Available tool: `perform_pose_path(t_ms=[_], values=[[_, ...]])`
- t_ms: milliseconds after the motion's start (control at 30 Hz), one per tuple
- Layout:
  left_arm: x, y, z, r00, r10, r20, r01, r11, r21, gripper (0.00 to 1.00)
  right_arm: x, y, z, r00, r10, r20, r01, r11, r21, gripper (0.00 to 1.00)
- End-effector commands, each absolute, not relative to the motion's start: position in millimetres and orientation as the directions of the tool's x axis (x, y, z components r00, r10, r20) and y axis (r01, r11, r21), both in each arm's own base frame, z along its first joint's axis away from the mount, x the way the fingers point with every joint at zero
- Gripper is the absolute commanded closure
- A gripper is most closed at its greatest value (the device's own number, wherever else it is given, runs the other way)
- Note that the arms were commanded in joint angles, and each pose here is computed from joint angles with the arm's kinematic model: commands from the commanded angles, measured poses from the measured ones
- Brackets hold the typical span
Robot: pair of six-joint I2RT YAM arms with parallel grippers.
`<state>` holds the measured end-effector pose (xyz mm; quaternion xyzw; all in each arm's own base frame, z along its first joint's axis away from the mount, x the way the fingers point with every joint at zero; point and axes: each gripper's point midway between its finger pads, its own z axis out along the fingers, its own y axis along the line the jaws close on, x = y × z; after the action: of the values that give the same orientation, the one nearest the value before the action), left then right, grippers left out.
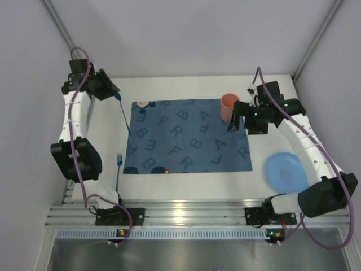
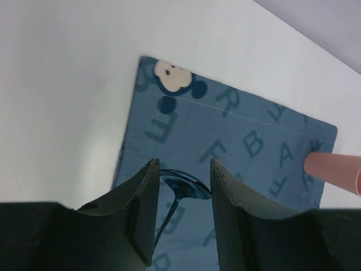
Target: Set the dinner table for one person
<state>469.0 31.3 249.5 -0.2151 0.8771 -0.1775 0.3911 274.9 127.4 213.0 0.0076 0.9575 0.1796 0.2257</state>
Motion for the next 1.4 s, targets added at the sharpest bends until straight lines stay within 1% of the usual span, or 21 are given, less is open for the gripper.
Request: perform_pose_path(t_ms=[0,67,100,133,200,233,300,333,400,433,500,533,600,633,700,733,967,1200,1367], values=[[466.9,-51.7,274.4,-0.658,-0.451,-0.603,-0.075,0.836,-0.544,1.0,284.8,143.4,263.0,-0.817,0.122,-0.563,-0.167,0.885,0.434,0.0],[470.7,-75.9,267.3,-0.676,-0.454,-0.58,-0.075,0.825,-0.559,1.0,281.2,141.7,266.7,-0.81,0.124,-0.573,-0.169,0.886,0.431,0.0],[472.7,-101.9,267.5,-0.685,-0.434,-0.586,-0.041,0.825,-0.563,1.0,279.7,140.3,267.2,-0.809,0.126,-0.575,-0.166,0.888,0.428,0.0],[470.9,-136.3,259.9,-0.714,-0.421,-0.559,-0.026,0.814,-0.58,1.0,276.5,137.0,267.7,-0.804,0.132,-0.579,-0.156,0.894,0.42,0.0],[472.4,-167.8,253.6,-0.726,-0.421,-0.543,-0.024,0.806,-0.592,1.0,270.3,133.7,266.9,-0.805,0.139,-0.577,-0.143,0.898,0.415,0.0],[472.1,-198.5,244.3,-0.744,-0.411,-0.526,-0.014,0.798,-0.602,1.0,265.4,131.5,268.1,-0.801,0.152,-0.58,-0.133,0.898,0.419,0.0],[474.0,-228.4,238.0,-0.754,-0.405,-0.517,-0.001,0.788,-0.616,1.0,257.3,129.7,267.2,-0.805,0.161,-0.572,-0.123,0.897,0.425,0.0],[473.4,-256.2,223.5,-0.776,-0.386,-0.499,0.012,0.782,-0.623,1.0,251.3,128.9,267.6,-0.804,0.172,-0.569,-0.116,0.894,0.434,0.0],[468.6,-295.1,221.2,-0.792,-0.359,-0.493,0.049,0.768,-0.638,1.0,242.4,126.8,265.6,-0.81,0.18,-0.559,-0.103,0.894,0.436,0.0],[471.0,-310.2,203.9,-0.809,-0.357,-0.466,0.033,0.765,-0.643,1.0,236.4,124.2,265.3,-0.806,0.186,-0.561,-0.097,0.894,0.437,0.0],[474.7,-337.0,205.3,-0.805,-0.354,-0.476,0.059,0.75,-0.658,1.0,227.9,120.9,263.2,-0.81,0.189,-0.554,-0.086,0.898,0.432,0.0],[470.6,-357.8,186.1,-0.826,-0.336,-0.451,0.052,0.752,-0.657,1.0,222.3,117.8,263.7,-0.805,0.193,-0.561,-0.082,0.9,0.428,0.0],[470.8,-381.1,184.5,-0.823,-0.332,-0.461,0.067,0.749,-0.659,1.0,213.7,113.7,261.4,-0.811,0.192,-0.552,-0.072,0.905,0.419,0.0],[472.0,-389.3,169.4,-0.834,-0.333,-0.44,0.049,0.749,-0.661,1.0,208.8,111.2,261.7,-0.807,0.194,-0.558,-0.069,0.907,0.415,0.0],[471.3,-406.4,166.4,-0.835,-0.338,-0.434,0.056,0.733,-0.678,1.0,200.6,106.1,260.2,-0.807,0.193,-0.557,-0.059,0.913,0.403,0.0],[472.4,-410.4,154.2,-0.841,-0.337,-0.424,0.045,0.737,-0.674,1.0,197.6,104.2,258.5,-0.809,0.196,-0.554,-0.052,0.915,0.399,0.0],[477.3,-420.9,125.1,-0.847,-0.364,-0.387,-0.005,0.734,-0.679,1.0,178.0,92.8,249.6,-0.816,0.195,-0.543,-0.023,0.929,0.368,0.0],[480.0,-430.5,107.6,-0.842,-0.439,-0.314,-0.09,0.688,-0.72,1.0,178.9,92.1,242.6,-0.828,0.192,-0.527,-0.012,0.933,0.36,0.0],[483.1,-433.2,101.1,-0.838,-0.462,-0.29,-0.119,0.673,-0.73,0.99,184.5,93.6,243.8,-0.825,0.192,-0.532,-0.016,0.933,0.361,0.0]])
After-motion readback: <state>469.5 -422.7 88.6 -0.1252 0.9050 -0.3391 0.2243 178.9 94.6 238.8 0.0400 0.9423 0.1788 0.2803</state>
